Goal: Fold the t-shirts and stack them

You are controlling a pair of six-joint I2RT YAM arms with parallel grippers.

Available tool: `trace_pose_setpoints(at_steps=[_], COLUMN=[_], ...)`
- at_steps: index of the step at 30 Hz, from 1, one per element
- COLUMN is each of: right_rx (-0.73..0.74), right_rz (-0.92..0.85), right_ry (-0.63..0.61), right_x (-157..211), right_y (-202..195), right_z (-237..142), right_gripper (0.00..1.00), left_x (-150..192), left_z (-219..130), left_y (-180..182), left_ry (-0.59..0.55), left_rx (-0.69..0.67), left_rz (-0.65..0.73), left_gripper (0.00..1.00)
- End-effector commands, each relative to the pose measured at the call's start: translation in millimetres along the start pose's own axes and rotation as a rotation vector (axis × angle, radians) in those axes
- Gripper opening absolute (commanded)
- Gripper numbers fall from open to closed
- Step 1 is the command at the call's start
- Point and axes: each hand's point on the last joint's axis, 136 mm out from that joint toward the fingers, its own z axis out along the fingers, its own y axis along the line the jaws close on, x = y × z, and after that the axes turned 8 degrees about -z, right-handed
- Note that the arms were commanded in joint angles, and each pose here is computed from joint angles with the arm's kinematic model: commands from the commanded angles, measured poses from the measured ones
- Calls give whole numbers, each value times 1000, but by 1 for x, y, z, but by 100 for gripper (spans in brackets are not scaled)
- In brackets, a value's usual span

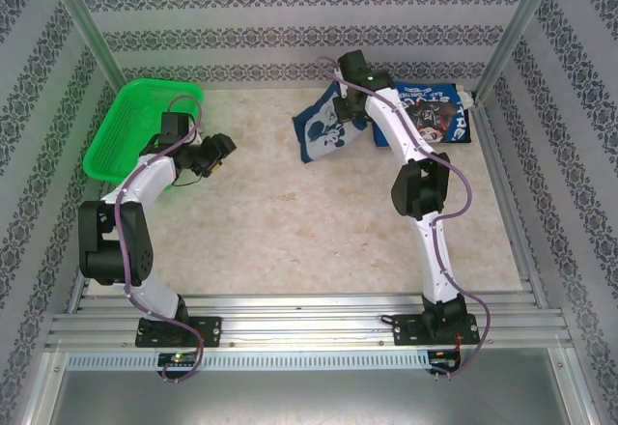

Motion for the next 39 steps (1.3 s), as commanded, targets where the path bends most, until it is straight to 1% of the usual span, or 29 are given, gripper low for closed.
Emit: trace_pose_setpoints(at_steps=[1, 7, 13, 20, 24, 28, 32, 37, 39], right_rx=[95, 141, 197, 258, 266, 257, 199, 116, 107], right_rz=[-66, -79, -70, -3, 31, 106, 215, 404, 464], right_ry=[15, 19, -9, -35, -43, -47, -77, -111, -138], right_x=[1, 5, 3, 8, 14, 24, 31, 50, 57], right_y=[-29, -67, -106, -157, -179, -201, -218, -246, -260], right_z=[-9, -19, -33, -55, -56, -50, -44, -35, -34], right_gripper=[0, 0, 0, 0, 0, 0, 0, 0, 0], left_x=[0, 8, 12, 11, 13, 16, 17, 19, 19], left_z=[-1, 2, 5, 2, 2, 2, -2, -8, -11], left_y=[9, 29, 41, 45, 51, 53, 57, 59, 59], left_ry=[5, 31, 44, 50, 57, 65, 67, 64, 59], left_rx=[7, -19, -39, -57, -75, -84, -110, -134, -141], left_rz=[26, 3, -10, -5, -7, -8, -2, 5, 8], left_gripper=[62, 61, 60, 59, 59, 58, 58, 58, 58])
